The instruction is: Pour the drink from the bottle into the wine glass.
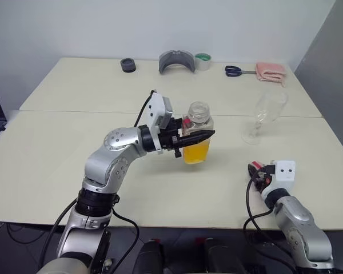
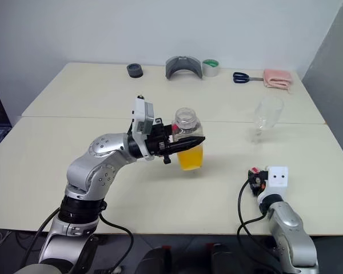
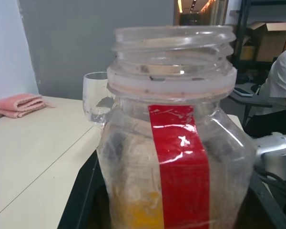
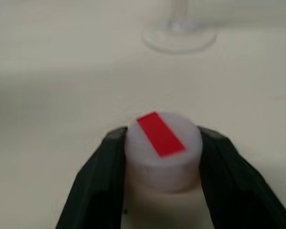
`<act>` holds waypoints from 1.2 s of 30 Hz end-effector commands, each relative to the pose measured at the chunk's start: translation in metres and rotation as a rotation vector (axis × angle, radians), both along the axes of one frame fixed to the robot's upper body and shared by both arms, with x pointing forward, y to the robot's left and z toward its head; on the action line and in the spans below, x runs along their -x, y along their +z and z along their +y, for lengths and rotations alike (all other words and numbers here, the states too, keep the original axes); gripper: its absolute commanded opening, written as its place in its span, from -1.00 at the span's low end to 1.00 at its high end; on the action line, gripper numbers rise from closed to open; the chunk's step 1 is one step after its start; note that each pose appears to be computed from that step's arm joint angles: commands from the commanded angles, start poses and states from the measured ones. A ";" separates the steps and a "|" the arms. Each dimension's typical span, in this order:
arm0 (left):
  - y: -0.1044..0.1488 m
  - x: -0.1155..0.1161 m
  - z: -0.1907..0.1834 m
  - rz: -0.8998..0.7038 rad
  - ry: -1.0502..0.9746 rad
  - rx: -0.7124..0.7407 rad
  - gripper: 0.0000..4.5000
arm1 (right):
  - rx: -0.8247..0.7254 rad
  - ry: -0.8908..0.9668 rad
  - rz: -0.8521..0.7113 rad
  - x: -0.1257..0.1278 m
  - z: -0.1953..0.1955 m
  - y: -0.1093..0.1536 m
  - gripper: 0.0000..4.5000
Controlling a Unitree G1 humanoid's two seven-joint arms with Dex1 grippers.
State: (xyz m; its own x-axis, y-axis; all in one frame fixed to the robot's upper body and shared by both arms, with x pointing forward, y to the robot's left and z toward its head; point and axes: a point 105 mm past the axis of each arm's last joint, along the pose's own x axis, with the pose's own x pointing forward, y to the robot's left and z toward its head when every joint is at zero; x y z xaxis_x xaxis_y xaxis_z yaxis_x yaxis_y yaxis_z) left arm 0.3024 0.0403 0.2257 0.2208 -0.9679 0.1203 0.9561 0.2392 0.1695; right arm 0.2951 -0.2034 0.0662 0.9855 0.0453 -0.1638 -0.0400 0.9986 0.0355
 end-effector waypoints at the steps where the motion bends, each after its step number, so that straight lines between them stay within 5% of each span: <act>1: 0.016 0.003 0.000 -0.069 -0.006 0.020 -0.21 | 0.017 -0.044 0.014 0.000 -0.015 -0.009 0.38; 6: 0.015 0.004 0.001 -0.066 0.000 0.021 -0.21 | 0.049 0.026 -0.038 0.005 -0.011 0.014 0.99; 12: 0.015 0.001 0.003 -0.063 0.022 0.026 -0.21 | 0.077 0.142 -0.100 0.010 0.000 0.057 0.99; 17: 0.016 -0.010 0.013 -0.061 0.102 0.031 -0.21 | 0.112 0.509 -0.218 0.028 0.039 0.116 0.99; 23: 0.023 -0.062 0.047 -0.114 0.467 0.040 -0.21 | 0.136 0.926 -0.295 0.049 0.075 0.172 0.99; 30: 0.031 -0.108 0.105 -0.200 0.921 0.079 -0.21 | 0.114 1.074 -0.320 0.041 0.103 0.200 0.99; 36: 0.019 -0.120 0.152 -0.211 1.179 0.133 -0.21 | 0.099 1.092 -0.317 0.033 0.116 0.194 0.99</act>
